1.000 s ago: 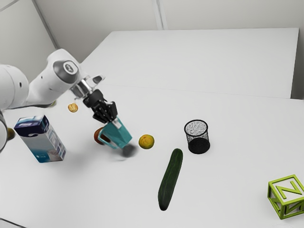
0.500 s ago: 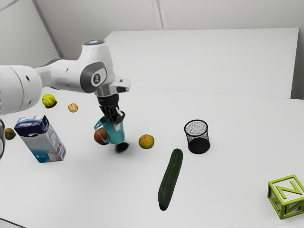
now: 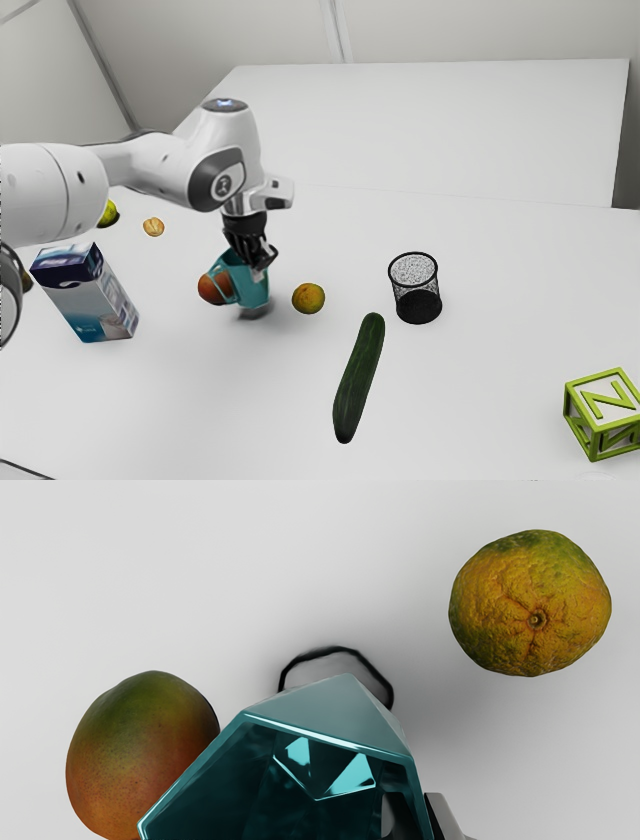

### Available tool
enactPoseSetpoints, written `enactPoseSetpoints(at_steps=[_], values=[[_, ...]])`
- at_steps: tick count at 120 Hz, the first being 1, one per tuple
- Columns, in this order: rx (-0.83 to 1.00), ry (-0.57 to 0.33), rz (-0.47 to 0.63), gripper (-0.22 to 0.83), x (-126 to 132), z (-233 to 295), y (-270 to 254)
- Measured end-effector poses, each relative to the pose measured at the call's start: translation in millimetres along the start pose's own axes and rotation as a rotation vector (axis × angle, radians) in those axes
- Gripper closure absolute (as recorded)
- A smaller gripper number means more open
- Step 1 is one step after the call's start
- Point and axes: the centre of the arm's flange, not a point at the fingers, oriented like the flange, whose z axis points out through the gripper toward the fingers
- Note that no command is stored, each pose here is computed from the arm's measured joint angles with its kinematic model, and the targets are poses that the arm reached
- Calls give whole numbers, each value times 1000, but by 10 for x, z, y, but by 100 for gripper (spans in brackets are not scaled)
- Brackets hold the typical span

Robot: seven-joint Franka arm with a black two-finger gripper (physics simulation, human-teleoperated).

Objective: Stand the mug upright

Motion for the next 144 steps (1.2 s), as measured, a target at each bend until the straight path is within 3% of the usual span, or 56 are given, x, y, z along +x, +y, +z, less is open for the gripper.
enactPoseSetpoints(at_steps=[64, 86, 99, 127, 144], values=[[8, 12, -57, 76, 127, 230, 10], [2, 22, -67, 38, 120, 182, 9], [5, 66, -73, 23, 77, -91, 2], [29, 209, -118, 8, 160, -1094, -367], [24, 240, -134, 4, -56, -1513, -610]])
